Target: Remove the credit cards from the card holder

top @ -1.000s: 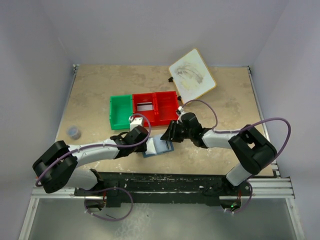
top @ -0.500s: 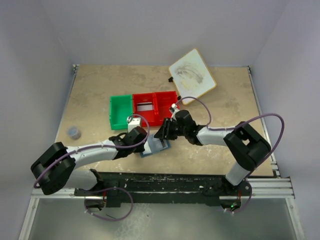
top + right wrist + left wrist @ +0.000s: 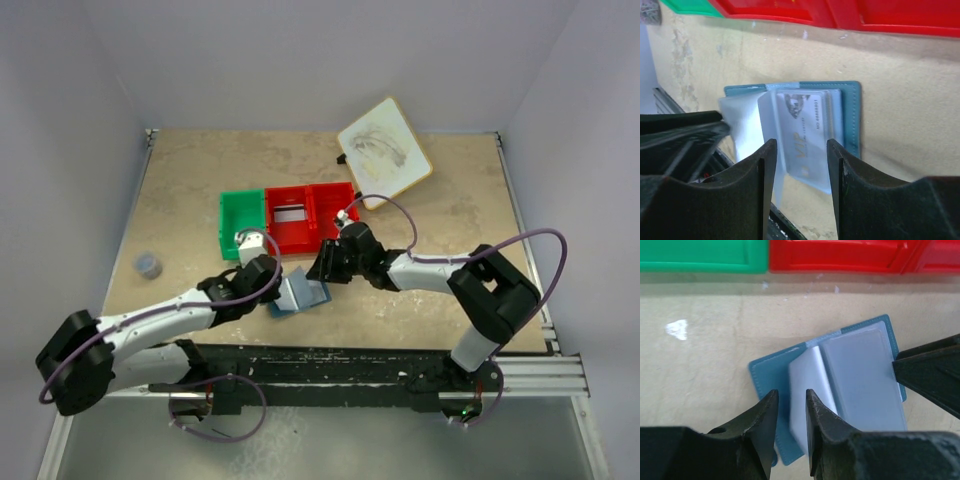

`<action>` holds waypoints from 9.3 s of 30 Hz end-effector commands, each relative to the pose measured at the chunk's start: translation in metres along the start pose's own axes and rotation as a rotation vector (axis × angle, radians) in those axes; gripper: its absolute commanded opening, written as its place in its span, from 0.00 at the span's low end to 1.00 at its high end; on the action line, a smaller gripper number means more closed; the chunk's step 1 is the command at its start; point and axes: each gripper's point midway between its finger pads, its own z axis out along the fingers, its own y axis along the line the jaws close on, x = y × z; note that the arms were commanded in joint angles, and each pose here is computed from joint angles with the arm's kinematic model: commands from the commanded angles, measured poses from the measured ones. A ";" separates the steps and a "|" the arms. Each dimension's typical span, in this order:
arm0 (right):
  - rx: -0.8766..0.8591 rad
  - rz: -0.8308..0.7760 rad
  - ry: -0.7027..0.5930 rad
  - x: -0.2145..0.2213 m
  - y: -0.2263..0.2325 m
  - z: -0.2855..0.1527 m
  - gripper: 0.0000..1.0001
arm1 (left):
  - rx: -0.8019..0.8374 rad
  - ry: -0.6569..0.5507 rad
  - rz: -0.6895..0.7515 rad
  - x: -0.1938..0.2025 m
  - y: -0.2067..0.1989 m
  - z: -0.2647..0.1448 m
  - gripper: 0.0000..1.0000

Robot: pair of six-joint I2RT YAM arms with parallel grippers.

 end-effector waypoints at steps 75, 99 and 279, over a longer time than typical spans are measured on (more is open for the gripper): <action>0.121 -0.065 -0.045 0.001 0.018 -0.008 0.31 | 0.235 -0.074 -0.461 -0.002 -0.036 0.009 0.21; 0.065 -0.080 0.047 0.006 -0.001 0.012 0.31 | 0.264 -0.019 -0.500 0.020 -0.034 0.017 0.22; 0.104 -0.033 0.279 0.092 -0.018 0.059 0.23 | 0.278 -0.039 -0.632 0.037 0.043 -0.017 0.03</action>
